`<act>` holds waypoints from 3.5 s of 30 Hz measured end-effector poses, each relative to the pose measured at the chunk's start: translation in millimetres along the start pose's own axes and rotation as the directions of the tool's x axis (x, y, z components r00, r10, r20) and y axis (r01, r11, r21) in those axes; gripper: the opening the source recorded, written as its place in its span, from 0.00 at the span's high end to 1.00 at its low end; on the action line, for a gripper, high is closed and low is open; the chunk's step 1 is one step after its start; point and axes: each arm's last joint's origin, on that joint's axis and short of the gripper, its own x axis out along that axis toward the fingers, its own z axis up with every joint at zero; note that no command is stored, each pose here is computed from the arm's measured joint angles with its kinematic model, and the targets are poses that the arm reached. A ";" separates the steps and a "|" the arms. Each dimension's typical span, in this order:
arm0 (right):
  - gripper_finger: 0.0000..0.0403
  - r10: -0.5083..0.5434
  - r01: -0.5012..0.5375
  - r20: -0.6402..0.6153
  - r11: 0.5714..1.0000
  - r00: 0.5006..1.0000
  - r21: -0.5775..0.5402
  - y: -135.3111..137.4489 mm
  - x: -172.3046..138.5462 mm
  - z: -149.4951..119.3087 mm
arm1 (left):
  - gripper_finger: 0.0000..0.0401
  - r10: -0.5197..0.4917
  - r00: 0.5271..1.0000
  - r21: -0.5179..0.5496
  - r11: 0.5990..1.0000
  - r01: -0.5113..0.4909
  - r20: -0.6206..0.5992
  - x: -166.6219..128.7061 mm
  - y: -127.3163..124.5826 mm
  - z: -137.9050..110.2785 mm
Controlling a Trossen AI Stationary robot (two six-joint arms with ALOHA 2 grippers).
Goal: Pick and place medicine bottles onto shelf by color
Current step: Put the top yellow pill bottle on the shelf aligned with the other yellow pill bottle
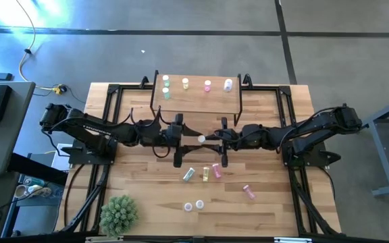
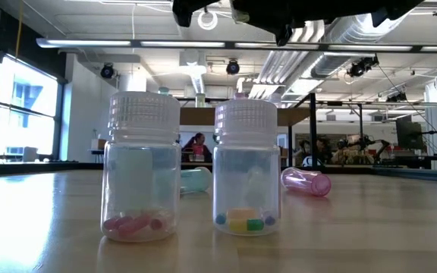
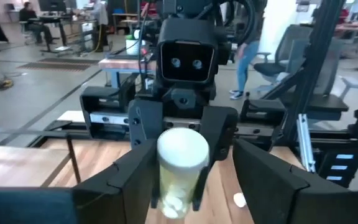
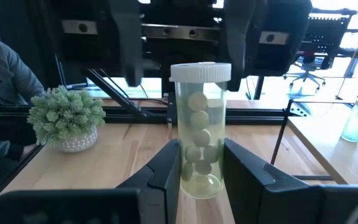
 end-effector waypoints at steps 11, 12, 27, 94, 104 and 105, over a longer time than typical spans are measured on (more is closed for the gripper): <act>0.78 -0.002 0.002 0.007 1.000 1.000 0.004 -0.3 0.0 0.7 | 0.59 0.009 1.000 0.007 1.000 -0.009 -0.001 0.3 2.2 -0.1; 0.78 -0.002 0.002 0.008 1.000 1.000 0.004 -0.3 0.0 0.8 | 0.60 0.009 1.000 0.007 1.000 -0.009 -0.001 0.3 2.2 -0.1; 0.78 -0.002 0.002 0.008 1.000 1.000 0.001 -0.3 0.0 0.8 | 0.73 0.010 1.000 0.008 1.000 -0.010 -0.004 0.3 2.3 -0.3; 0.42 -0.153 0.153 -0.057 0.988 0.987 -0.013 -13.3 -56.0 33.4 | 0.72 0.738 0.628 -0.097 0.626 -0.774 -0.246 -6.3 142.4 -41.1; 0.42 -0.153 0.153 -0.057 0.988 0.987 -0.015 -13.3 -55.9 33.4 | 0.72 0.792 0.558 -0.075 0.558 -0.826 -0.247 -1.9 152.3 -51.0; 0.42 -0.153 0.153 -0.057 0.988 0.987 -0.015 -13.3 -55.9 33.4 | 0.72 0.792 0.558 -0.078 0.557 -0.827 -0.247 -1.9 152.3 -51.0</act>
